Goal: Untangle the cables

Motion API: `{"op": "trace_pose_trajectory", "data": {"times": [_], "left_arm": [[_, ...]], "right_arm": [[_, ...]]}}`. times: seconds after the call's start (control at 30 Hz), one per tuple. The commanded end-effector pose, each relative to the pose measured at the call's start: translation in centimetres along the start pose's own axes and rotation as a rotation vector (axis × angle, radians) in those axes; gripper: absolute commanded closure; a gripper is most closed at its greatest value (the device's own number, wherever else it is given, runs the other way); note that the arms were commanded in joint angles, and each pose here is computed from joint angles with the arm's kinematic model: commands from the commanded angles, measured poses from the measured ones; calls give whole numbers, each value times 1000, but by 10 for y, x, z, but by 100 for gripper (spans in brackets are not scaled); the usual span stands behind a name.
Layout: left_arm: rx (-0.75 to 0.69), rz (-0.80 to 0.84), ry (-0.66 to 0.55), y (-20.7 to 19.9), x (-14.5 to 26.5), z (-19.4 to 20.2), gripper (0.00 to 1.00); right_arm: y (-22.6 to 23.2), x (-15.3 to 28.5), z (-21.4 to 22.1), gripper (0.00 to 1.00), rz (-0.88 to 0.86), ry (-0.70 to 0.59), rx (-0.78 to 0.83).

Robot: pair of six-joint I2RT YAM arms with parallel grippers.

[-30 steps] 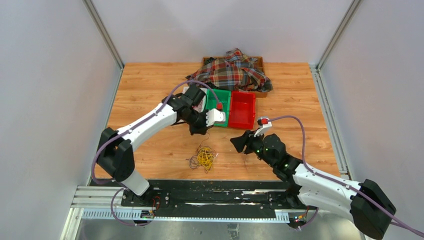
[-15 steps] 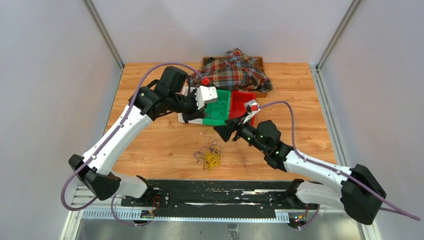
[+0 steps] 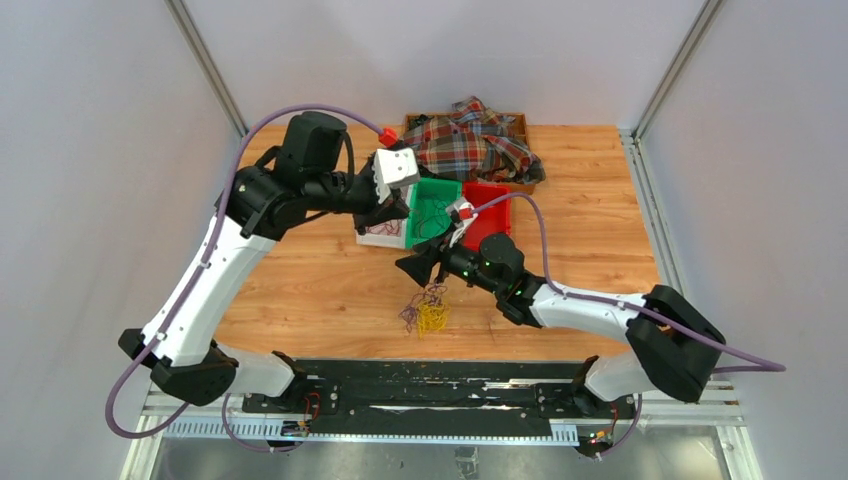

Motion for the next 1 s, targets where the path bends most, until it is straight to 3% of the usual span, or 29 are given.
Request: {"op": "trace_pose_trajectory", "data": {"times": [0.0, 0.47, 0.67, 0.97], "left_arm": [[-41, -34, -89, 1, 21, -30, 100], [-163, -235, -269, 27, 80, -105, 100], [-219, -353, -362, 38, 107, -135, 100], [-360, -653, -559, 57, 161, -182, 100]], "right_arm": [[17, -13, 1, 38, -91, -9, -10], [-14, -26, 49, 54, -21, 89, -124], [-23, -27, 71, 55, 0, 128, -147], [-31, -22, 97, 53, 37, 177, -152]]}}
Point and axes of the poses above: each gripper's point midway between its finger pads, its own x axis back along the fingers, its own y axis along the line the jaws close on, z = x × y, the point moved 6 cm from there along x, back along the fingers, and after that the axes turned 14 degrees about -x, right-handed, at the moved point
